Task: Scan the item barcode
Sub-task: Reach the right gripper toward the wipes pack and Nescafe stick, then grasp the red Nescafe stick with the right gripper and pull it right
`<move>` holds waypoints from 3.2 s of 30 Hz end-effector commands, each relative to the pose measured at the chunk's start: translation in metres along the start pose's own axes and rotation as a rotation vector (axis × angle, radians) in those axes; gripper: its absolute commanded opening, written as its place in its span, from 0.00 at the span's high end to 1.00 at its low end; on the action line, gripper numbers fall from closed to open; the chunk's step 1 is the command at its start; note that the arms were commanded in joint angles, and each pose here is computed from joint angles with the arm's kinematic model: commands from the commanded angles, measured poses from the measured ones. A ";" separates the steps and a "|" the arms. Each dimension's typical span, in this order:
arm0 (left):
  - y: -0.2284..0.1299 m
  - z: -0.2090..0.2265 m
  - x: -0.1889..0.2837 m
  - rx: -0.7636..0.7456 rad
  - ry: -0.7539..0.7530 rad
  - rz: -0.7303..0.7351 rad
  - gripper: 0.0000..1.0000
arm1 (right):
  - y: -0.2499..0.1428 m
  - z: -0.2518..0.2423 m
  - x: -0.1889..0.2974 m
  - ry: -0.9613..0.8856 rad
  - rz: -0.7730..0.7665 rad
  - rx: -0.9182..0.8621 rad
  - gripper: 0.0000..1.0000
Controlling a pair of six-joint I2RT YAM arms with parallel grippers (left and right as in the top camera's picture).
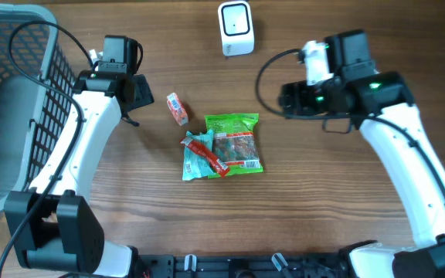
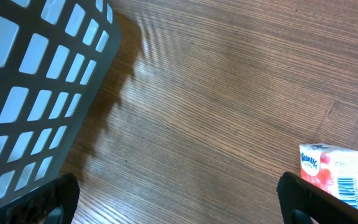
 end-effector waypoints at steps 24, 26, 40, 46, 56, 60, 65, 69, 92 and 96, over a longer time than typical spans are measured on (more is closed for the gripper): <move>0.001 0.002 0.001 -0.007 0.012 -0.008 0.00 | -0.089 0.178 -0.166 0.056 0.318 0.347 0.57; 0.001 0.003 0.001 -0.007 0.012 -0.008 0.00 | -0.085 0.181 -0.161 0.066 0.301 0.369 0.56; 0.001 0.002 0.001 -0.007 0.012 -0.008 0.00 | -0.062 0.183 -0.134 0.006 0.174 0.406 0.56; 0.001 0.003 0.001 -0.007 0.012 -0.008 0.00 | -0.064 0.180 -0.139 -0.026 0.159 0.409 0.56; 0.001 0.003 0.001 -0.007 0.012 -0.008 0.00 | -0.088 0.169 -0.163 0.006 0.190 0.406 0.62; 0.001 0.003 0.001 -0.007 0.012 -0.008 0.00 | -0.093 0.167 -0.169 0.021 0.182 0.402 0.85; 0.001 0.003 0.001 -0.007 0.012 -0.008 0.00 | -0.071 0.173 -0.135 0.013 0.075 0.395 0.96; 0.001 0.003 0.001 -0.007 0.012 -0.008 0.00 | -0.052 0.150 -0.098 -0.134 -0.036 0.296 0.96; 0.001 0.003 0.001 -0.007 0.012 -0.008 0.00 | -0.045 0.026 -0.112 -0.270 -0.042 -0.464 0.09; 0.001 0.003 0.001 -0.007 0.012 -0.008 0.00 | -0.050 0.011 -0.108 -0.312 -0.010 -0.499 0.77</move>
Point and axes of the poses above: each gripper's point midway between its finger pads, its own x axis back along the fingers, its own z axis along the line the jaws close on, y = z × x, the point moved 10 cm from there along x, back along the fingers, and after that the axes turned 3 degrees about -x, right-handed, at the moved point
